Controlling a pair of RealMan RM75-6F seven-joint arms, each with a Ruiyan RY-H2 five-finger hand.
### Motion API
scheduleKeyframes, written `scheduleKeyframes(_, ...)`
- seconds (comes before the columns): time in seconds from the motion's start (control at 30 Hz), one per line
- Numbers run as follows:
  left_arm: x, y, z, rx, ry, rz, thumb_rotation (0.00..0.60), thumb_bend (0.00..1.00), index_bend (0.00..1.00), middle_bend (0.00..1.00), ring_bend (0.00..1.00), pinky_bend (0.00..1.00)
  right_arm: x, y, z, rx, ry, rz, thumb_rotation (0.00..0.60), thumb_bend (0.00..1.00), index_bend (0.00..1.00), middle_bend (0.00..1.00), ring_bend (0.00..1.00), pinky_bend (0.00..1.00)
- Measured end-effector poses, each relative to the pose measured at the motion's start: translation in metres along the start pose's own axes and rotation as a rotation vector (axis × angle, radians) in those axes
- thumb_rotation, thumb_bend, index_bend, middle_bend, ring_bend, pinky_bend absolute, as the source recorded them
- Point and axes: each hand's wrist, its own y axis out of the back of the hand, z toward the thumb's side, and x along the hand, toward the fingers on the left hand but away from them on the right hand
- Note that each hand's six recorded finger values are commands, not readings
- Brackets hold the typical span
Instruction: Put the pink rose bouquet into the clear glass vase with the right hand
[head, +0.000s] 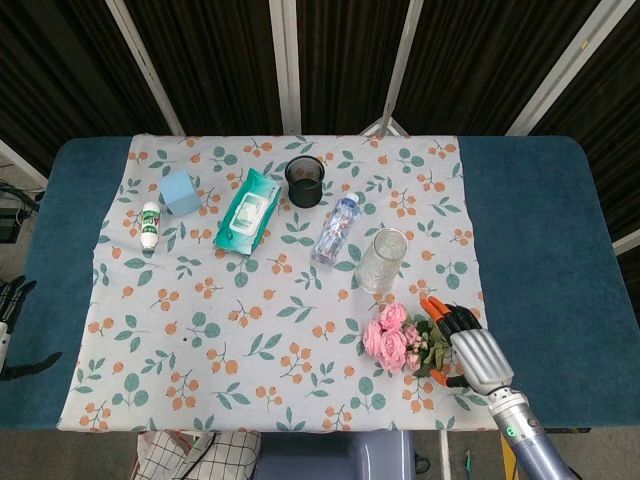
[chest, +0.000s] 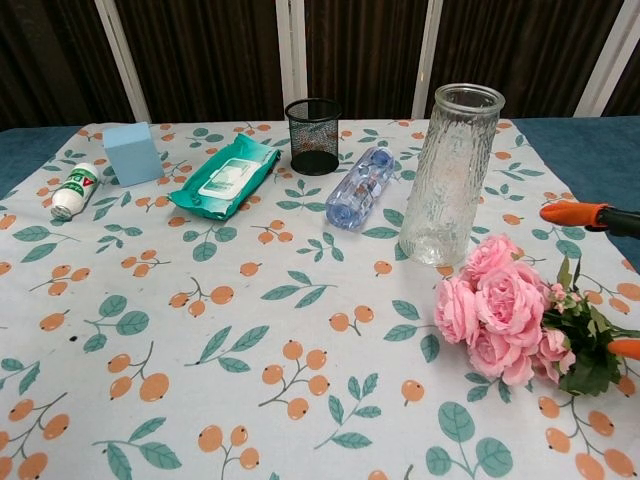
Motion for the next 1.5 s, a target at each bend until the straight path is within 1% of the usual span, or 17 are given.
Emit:
scheduleKeyframes(0.13,0.000,0.000,-0.001,-0.004,-0.001,-0.004,0.600,0.00,0.00,0.00,0.00,0.00,-0.011,-0.011,0.006,0.003,0.006,0.013,0.600,0.25,0.08,0.15,0.15,0.12)
scheduleKeyframes(0.27,0.001,0.000,-0.001,-0.007,-0.004,-0.008,0.600,0.00,0.00,0.00,0.00,0.00,-0.018,-0.024,0.008,0.006,-0.002,0.044,0.600,0.25,0.09,0.17,0.18,0.14)
scheduleKeyframes(0.37,0.001,-0.001,-0.001,-0.008,-0.006,-0.012,0.600,0.00,0.00,0.00,0.00,0.00,-0.022,-0.034,0.011,0.007,-0.005,0.063,0.600,0.25,0.18,0.25,0.27,0.21)
scheduleKeyframes(0.47,0.001,-0.001,0.000,-0.009,-0.010,-0.014,0.600,0.00,0.00,0.00,0.00,0.00,-0.026,-0.038,0.014,0.000,-0.003,0.062,0.600,0.25,0.27,0.34,0.37,0.27)
scheduleKeyframes(0.53,0.001,-0.001,0.000,-0.009,-0.011,-0.014,0.600,0.00,0.00,0.00,0.00,0.00,-0.028,-0.040,0.016,-0.007,-0.002,0.056,0.600,0.25,0.32,0.39,0.41,0.31)
scheduleKeyframes(0.6,0.001,-0.001,0.000,-0.011,-0.010,-0.015,0.600,0.00,0.00,0.00,0.00,0.00,-0.031,-0.042,0.016,-0.008,-0.003,0.052,0.600,0.28,0.37,0.43,0.45,0.34)
scheduleKeyframes(0.67,0.001,-0.001,-0.001,-0.012,-0.010,-0.016,0.600,0.00,0.00,0.00,0.00,0.00,-0.032,-0.044,0.016,-0.008,-0.005,0.053,0.600,0.33,0.44,0.48,0.50,0.36)
scheduleKeyframes(0.77,0.001,-0.001,-0.001,-0.012,-0.010,-0.016,0.600,0.00,0.00,0.00,0.00,0.00,-0.033,-0.043,0.016,-0.009,-0.006,0.048,0.600,0.37,0.49,0.51,0.53,0.39)
scheduleKeyframes(0.93,0.001,-0.001,-0.001,-0.013,-0.009,-0.016,0.600,0.00,0.00,0.00,0.00,0.00,-0.031,-0.037,0.016,-0.026,-0.004,0.027,0.600,0.37,0.49,0.51,0.53,0.39)
scheduleKeyframes(1.03,0.001,-0.001,-0.001,-0.013,-0.008,-0.014,0.600,0.00,0.00,0.00,0.00,0.00,-0.029,-0.028,0.017,-0.054,-0.001,0.007,0.600,0.37,0.49,0.51,0.53,0.39)
scheduleKeyframes(1.17,0.000,0.000,-0.001,-0.014,-0.007,-0.013,0.600,0.00,0.00,0.00,0.00,0.00,-0.025,-0.008,0.020,-0.121,0.001,-0.046,0.600,0.37,0.49,0.51,0.53,0.39)
scheduleKeyframes(1.43,0.000,0.000,0.000,-0.003,-0.006,-0.006,0.600,0.00,0.00,0.00,0.00,0.00,-0.015,0.056,0.017,-0.304,-0.024,-0.214,0.600,0.37,0.49,0.51,0.53,0.39)
scheduleKeyframes(1.5,0.000,0.000,-0.001,-0.002,-0.002,-0.007,0.600,0.00,0.00,0.00,0.00,0.00,-0.012,0.077,0.014,-0.366,-0.029,-0.273,0.600,0.37,0.49,0.51,0.53,0.39)
